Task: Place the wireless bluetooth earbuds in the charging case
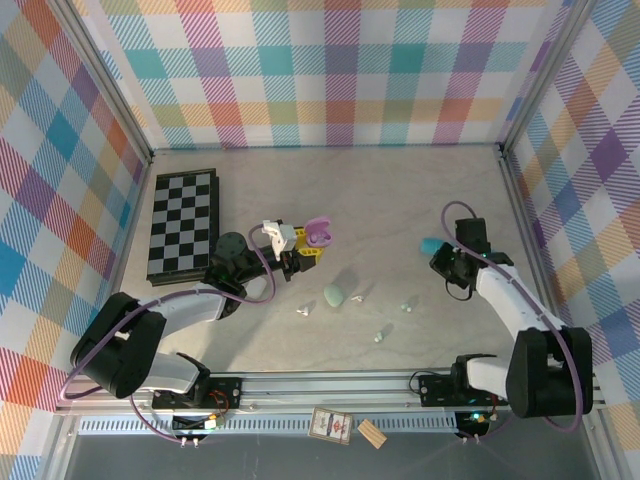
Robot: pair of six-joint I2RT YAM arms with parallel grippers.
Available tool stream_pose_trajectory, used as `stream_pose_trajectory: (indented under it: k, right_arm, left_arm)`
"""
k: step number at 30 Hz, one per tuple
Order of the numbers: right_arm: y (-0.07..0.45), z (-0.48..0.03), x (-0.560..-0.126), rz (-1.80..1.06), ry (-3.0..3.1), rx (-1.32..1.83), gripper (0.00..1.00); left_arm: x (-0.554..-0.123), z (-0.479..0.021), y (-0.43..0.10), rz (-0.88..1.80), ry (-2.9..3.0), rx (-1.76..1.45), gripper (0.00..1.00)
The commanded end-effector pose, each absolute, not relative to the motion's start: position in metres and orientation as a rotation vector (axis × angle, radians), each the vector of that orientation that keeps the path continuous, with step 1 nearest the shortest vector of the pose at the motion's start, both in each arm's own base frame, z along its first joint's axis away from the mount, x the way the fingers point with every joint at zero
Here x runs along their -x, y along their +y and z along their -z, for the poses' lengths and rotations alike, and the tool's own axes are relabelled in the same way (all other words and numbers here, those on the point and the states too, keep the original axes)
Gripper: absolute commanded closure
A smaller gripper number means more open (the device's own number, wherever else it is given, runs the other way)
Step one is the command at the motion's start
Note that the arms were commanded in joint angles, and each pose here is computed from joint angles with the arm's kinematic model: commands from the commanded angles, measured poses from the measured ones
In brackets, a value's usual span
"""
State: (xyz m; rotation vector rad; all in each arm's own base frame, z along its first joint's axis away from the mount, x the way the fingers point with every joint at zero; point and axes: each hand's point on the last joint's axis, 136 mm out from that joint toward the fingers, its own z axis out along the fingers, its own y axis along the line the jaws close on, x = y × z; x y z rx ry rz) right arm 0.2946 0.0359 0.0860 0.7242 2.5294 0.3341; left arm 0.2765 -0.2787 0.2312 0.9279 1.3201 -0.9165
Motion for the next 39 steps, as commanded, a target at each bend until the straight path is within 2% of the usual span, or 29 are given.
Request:
stream_pose_trajectory:
  k: [1,5,14,20,27,34,39]
  right_arm:
    - [0.045,-0.101,-0.289,-0.253,2.578,-0.565,0.76]
    - [0.068,-0.108,-0.291,-0.242,2.625,-0.39,0.76]
    - [0.133,-0.076,-0.303,-0.198,2.802,-0.022,0.75]
    - [0.161,-0.045,-0.324,-0.196,2.868,0.045,0.75]
    - [0.168,-0.024,-0.333,-0.171,2.912,0.076,0.74]
    - [0.171,-0.042,-0.332,-0.247,2.838,0.081,0.7]
    - [0.181,-0.053,-0.335,-0.373,2.773,0.147,0.62]
  left_arm:
    - [-0.276,-0.248,-0.28,0.909,1.238,-0.944,0.69]
    - [-0.276,-0.248,-0.28,0.912,1.236,-0.942,0.69]
    - [-0.27,-0.245,-0.272,0.885,1.265,-0.929,0.69]
    - [-0.259,-0.236,-0.262,0.86,1.322,-0.93,0.69]
    - [-0.254,-0.236,-0.257,0.834,1.338,-0.933,0.68]
    - [-0.256,-0.236,-0.259,0.839,1.341,-0.94,0.68]
    - [-0.258,-0.237,-0.262,0.85,1.335,-0.949,0.68]
